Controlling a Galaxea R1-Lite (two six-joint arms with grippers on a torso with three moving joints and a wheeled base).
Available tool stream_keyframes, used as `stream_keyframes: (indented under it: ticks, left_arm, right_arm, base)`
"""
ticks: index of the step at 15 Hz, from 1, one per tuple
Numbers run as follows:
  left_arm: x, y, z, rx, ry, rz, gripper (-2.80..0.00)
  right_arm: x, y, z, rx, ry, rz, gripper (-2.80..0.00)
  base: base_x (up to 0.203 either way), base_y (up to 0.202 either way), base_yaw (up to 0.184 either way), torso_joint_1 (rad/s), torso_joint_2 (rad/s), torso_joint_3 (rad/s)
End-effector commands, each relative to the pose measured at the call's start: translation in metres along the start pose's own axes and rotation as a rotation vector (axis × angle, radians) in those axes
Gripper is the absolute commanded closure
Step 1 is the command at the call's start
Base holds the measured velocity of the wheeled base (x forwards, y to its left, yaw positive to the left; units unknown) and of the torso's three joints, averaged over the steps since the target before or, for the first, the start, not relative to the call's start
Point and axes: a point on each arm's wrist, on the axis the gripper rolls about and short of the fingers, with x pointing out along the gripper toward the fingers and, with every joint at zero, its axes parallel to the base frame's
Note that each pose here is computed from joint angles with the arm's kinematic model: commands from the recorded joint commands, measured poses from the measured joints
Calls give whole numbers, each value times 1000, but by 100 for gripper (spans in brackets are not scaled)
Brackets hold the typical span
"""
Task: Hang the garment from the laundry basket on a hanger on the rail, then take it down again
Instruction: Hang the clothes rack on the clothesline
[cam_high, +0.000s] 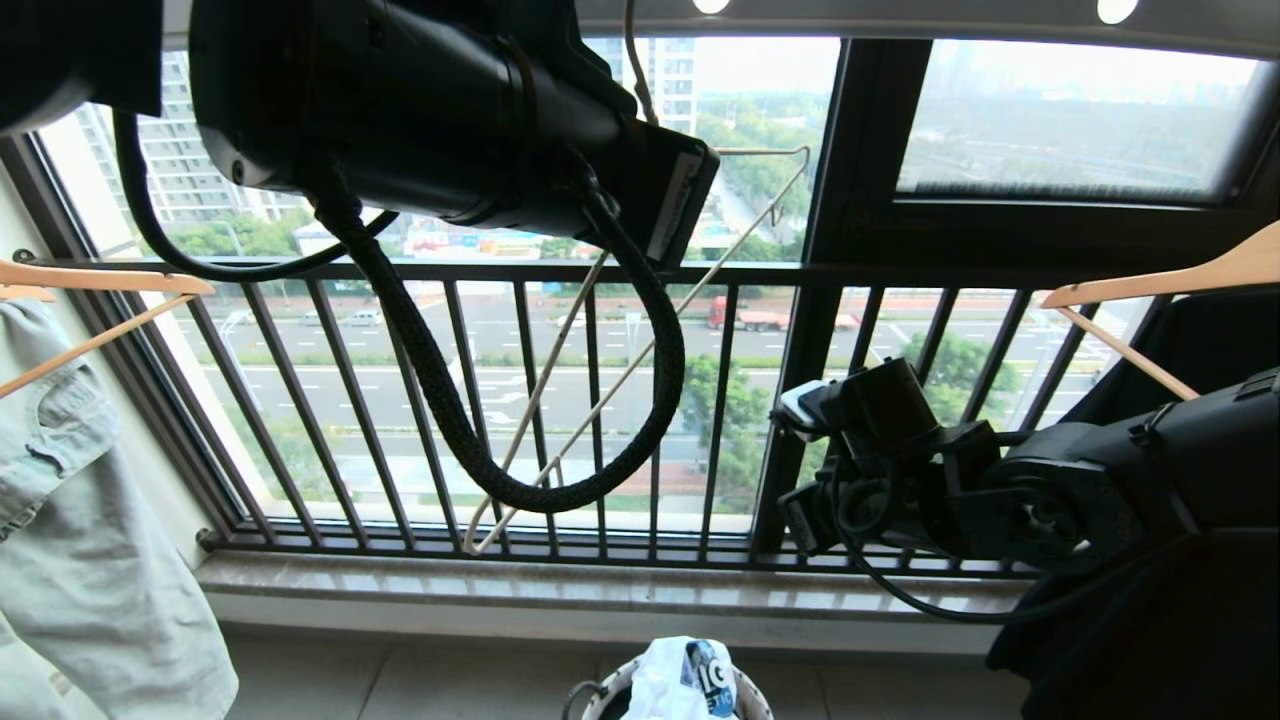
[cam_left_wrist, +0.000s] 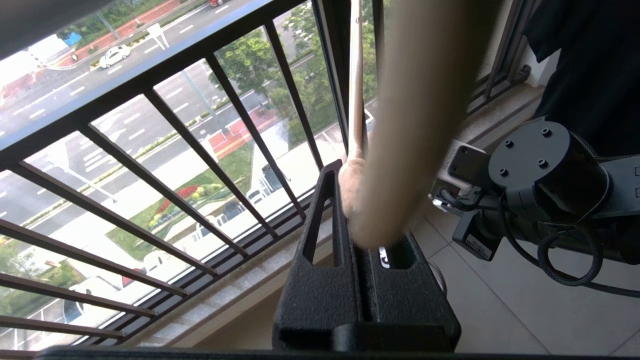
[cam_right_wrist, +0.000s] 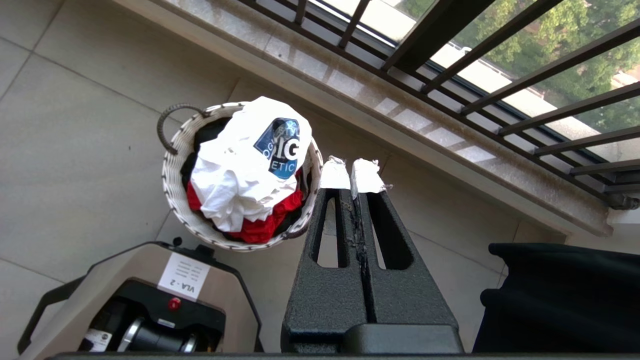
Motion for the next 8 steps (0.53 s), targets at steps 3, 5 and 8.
stream_keyframes:
  ticks: [3,5,8]
  left_arm:
    - [17,3,-3,58,-2,29,0]
    - [19,7,-3,73,-8,44,0]
    - [17,15,-2,67,-10,76,0]
  right_arm:
    - [1,0,-1,0,3,-3,0]
    - [2,0,-1,-1,4,-3,0]
    - [4,1,-2,-2,10,-3,0]
  base:
    - [0,0,0,0,0,0]
    - [0,0,0,0,0,0]
    - [0,0,0,0,0,0]
